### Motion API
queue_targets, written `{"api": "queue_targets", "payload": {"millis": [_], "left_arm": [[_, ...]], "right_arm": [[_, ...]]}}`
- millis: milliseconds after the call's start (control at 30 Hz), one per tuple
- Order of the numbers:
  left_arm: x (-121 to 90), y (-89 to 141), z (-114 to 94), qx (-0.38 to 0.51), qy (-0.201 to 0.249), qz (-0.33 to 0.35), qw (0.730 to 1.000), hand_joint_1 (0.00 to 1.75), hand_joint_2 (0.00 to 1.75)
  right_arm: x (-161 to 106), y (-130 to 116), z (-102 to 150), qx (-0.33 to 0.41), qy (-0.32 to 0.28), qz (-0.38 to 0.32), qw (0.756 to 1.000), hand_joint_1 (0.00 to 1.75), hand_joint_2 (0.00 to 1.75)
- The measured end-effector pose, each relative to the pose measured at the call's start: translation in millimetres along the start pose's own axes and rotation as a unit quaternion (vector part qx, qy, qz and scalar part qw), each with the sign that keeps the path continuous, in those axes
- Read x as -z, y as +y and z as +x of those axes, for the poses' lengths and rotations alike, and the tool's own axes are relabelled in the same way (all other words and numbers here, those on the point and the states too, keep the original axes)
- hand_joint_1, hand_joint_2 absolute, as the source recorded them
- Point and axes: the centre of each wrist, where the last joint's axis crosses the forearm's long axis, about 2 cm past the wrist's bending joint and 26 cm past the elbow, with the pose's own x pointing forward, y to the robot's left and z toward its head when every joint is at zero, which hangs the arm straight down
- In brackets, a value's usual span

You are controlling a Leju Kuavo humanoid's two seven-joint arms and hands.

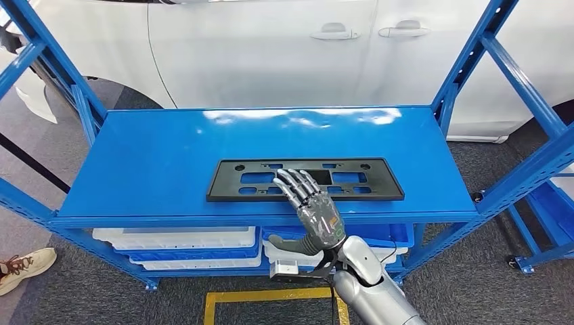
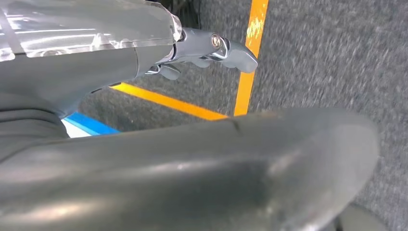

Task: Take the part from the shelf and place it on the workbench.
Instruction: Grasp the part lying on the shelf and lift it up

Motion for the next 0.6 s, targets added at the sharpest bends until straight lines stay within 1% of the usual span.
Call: {"api": "queue_targets", "payload": {"millis": [200, 267, 367, 467, 600], "left_arm": [[0, -3, -1, 0.002, -0.002, -0.004, 1.0, 0.0, 0.0], [0, -2, -1, 0.003, -0.002, -0.002, 1.0, 0.0, 0.0], [0, -2, -1, 0.004, -0.002, 0.001, 1.0, 0.0, 0.0], [0, -2, -1, 0.004, -0.001, 0.002, 1.0, 0.0, 0.0], [0, -2, -1, 0.004, -0.001, 0.003, 1.0, 0.0, 0.0]], "right_arm": [[-1, 16, -8, -0.083, -0.017, 0.04, 0.996, 0.0, 1.75], [-4, 20, -10, -0.102, -0.021, 0.057, 0.993, 0.0, 1.75], [0, 23, -12, -0.127, -0.032, 0.07, 0.989, 0.0, 1.75], [4, 23, -12, -0.144, -0.038, 0.073, 0.986, 0.0, 1.75], [11, 23, -9, -0.146, -0.036, 0.065, 0.986, 0.0, 1.75]]}}
